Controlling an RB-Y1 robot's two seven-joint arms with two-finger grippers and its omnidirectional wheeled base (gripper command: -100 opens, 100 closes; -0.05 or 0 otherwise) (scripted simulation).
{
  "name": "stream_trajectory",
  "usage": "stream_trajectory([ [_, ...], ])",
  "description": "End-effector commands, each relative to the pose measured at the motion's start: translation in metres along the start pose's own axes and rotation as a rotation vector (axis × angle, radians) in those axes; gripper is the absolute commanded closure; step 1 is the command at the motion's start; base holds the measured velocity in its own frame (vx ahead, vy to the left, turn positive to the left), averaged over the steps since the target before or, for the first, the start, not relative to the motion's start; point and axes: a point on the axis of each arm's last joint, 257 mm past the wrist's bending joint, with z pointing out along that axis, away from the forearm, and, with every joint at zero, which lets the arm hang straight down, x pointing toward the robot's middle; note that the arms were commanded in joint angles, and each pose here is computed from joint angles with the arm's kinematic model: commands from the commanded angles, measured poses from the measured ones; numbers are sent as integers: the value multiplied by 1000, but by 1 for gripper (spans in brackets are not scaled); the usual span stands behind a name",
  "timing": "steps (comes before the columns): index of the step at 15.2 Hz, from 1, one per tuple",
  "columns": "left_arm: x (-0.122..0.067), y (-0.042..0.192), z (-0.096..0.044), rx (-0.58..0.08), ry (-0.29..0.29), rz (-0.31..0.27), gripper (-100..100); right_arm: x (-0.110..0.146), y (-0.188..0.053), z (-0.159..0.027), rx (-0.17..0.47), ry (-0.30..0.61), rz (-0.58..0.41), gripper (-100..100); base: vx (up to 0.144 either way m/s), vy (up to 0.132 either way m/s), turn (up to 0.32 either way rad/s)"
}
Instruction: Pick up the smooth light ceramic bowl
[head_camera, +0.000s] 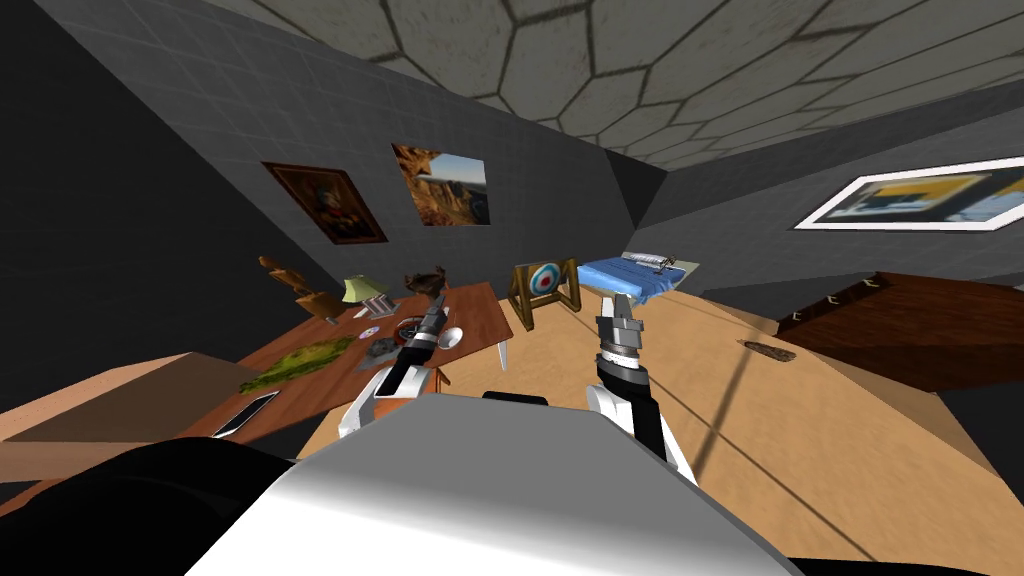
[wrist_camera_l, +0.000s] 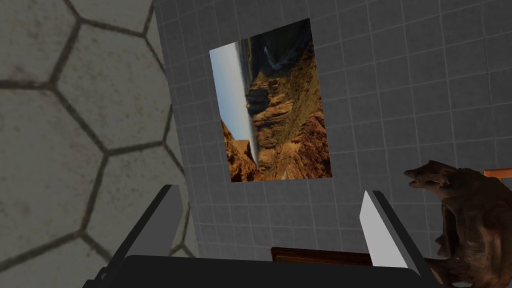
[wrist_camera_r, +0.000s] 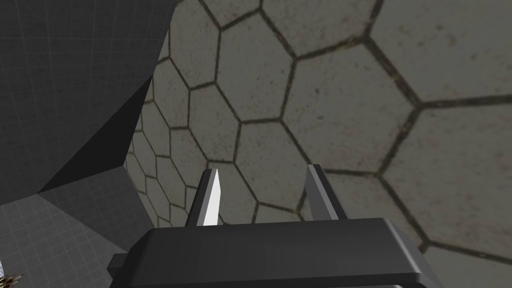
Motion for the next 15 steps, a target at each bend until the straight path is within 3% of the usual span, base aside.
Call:
stream_trajectory([
  [1, -8, 21, -2, -67, -2, 19, -100, 0, 0, 0, 0, 0, 0, 0, 9, 20, -98],
  [2, -8, 21, -2, -67, -2, 19, -100, 0, 0, 0, 0, 0, 0, 0, 7, 22, -81],
  [9, -37, 81, -15, -260, -35, 49, -100, 0, 0, 0, 0, 0, 0, 0, 9, 21, -98],
  [11, -38, 86, -16, -278, -36, 49, -100, 0, 0, 0, 0, 0, 0, 0, 6, 19, -58],
  [12, -46, 100, -22, -326, -50, 51, -100, 0, 0, 0, 0, 0, 0, 0, 4, 14, -62],
  [15, -54, 119, -30, -392, -66, 50, -100, 0, 0, 0, 0, 0, 0, 0, 5, 20, -110],
])
